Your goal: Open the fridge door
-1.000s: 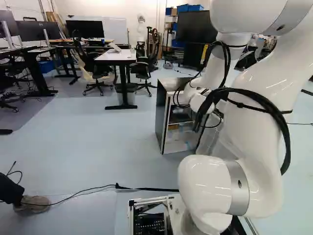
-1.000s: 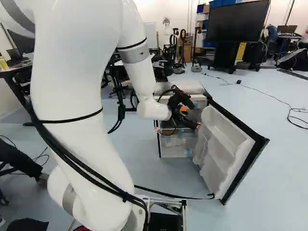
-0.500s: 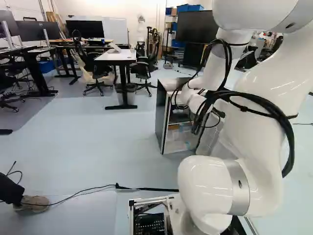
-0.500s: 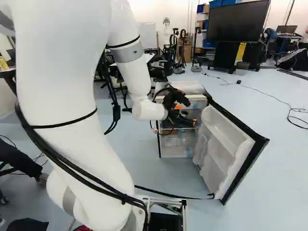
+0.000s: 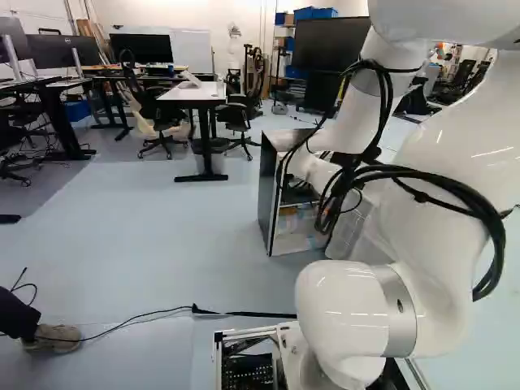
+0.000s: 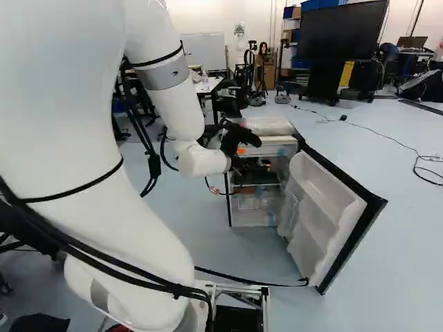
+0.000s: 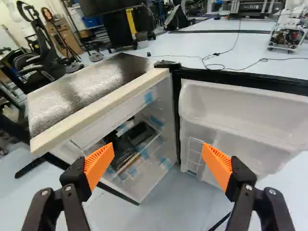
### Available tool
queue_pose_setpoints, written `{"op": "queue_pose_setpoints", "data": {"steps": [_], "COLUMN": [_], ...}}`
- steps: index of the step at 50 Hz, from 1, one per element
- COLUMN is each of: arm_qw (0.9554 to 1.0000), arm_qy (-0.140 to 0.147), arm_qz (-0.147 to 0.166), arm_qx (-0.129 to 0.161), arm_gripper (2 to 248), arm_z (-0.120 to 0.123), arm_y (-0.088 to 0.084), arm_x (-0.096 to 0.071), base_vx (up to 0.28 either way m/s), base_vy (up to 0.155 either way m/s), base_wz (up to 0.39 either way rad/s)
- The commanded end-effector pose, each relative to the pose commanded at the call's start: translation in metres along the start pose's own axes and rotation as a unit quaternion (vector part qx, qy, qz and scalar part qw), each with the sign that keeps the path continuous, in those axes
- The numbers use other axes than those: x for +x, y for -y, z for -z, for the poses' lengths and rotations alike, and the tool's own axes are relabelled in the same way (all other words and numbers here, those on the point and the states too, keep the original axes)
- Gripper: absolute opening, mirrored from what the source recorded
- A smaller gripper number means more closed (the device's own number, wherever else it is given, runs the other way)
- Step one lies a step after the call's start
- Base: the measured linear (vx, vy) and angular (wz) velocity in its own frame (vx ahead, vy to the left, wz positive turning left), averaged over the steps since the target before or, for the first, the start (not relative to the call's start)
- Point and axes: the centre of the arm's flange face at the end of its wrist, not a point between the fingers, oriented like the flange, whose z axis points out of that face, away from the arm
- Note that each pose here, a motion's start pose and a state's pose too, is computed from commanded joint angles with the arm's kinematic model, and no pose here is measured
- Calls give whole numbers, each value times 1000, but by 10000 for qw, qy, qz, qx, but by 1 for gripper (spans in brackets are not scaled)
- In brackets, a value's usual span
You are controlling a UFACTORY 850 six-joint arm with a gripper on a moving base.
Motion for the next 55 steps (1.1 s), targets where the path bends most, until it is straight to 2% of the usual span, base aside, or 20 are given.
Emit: {"op": "queue_pose_setpoints", "data": {"steps": [9, 19, 37, 55], "arm_qw": [9986, 9934, 9792, 9638], "arm_qy": [-23, -53, -107, -154], "arm_qz": [303, 642, 1137, 1490], "arm_qx": [444, 944, 1679, 2206], "arm_gripper": [247, 247, 247, 247], "arm_z": [20, 42, 75, 98], "arm_y": [8, 16, 24, 27], "arm_x": [-6, -14, -28, -41], "base_vx": [0, 0, 0, 0], "base_vy": [0, 0, 0, 0], "base_wz": [0, 0, 0, 0]}}
